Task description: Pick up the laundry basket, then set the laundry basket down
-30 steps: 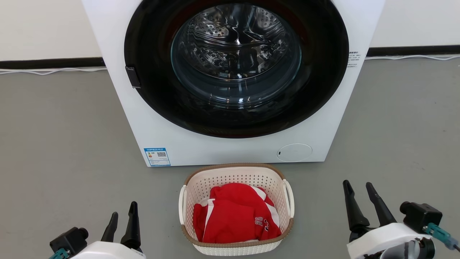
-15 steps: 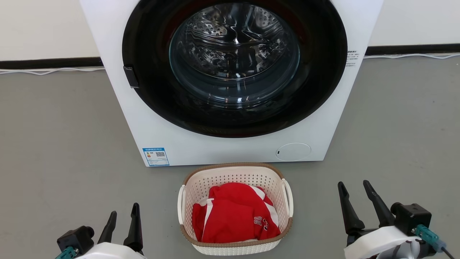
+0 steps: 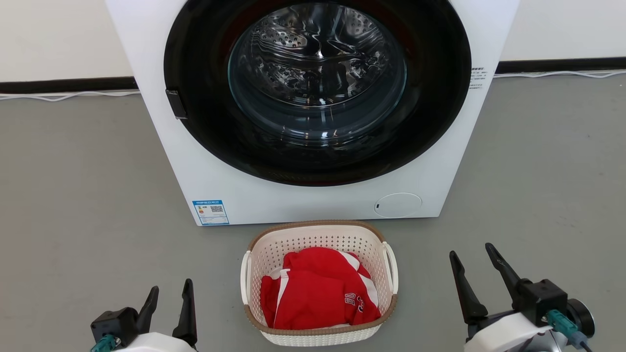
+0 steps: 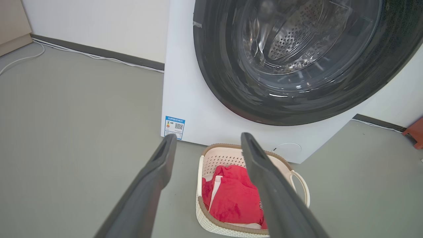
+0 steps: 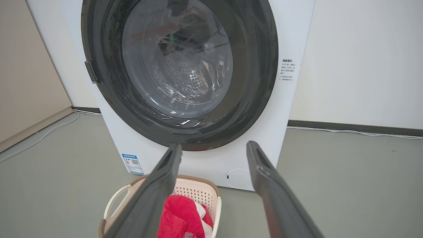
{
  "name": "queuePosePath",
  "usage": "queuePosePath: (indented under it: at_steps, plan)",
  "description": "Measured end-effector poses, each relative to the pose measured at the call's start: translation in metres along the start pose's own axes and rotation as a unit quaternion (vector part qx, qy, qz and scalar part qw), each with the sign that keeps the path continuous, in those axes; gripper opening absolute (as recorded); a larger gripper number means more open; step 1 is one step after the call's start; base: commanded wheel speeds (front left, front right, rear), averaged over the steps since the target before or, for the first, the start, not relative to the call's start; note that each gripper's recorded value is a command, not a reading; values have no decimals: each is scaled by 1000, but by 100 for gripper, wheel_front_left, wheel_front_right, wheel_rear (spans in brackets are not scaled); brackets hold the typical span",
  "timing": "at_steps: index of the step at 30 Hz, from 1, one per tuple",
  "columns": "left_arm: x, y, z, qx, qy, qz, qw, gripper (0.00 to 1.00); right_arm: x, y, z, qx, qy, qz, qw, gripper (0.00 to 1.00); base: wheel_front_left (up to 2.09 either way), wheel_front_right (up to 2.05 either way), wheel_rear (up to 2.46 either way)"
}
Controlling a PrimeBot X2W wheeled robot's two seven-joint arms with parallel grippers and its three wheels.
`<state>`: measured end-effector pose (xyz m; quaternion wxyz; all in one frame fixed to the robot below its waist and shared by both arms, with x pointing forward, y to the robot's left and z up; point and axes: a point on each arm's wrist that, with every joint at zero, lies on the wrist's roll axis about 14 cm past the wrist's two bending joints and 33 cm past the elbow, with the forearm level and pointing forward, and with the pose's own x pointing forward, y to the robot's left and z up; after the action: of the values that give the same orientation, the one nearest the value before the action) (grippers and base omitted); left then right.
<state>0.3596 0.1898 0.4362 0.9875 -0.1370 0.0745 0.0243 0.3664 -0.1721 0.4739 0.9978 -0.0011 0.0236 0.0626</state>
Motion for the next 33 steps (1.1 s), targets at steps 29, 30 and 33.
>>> queuePosePath:
  at_steps: [29,30,33]
  plan:
    - [12,-1,-6,31,8,-5,999,100,14,3,-13,-21,19,12,1000,100,0,0,0]
    - [15,-2,-7,32,11,-6,999,100,17,3,-16,-20,23,12,999,100,0,0,0]
    - [25,-5,-13,36,22,-10,999,100,27,-1,-27,-16,43,7,999,100,0,0,0]
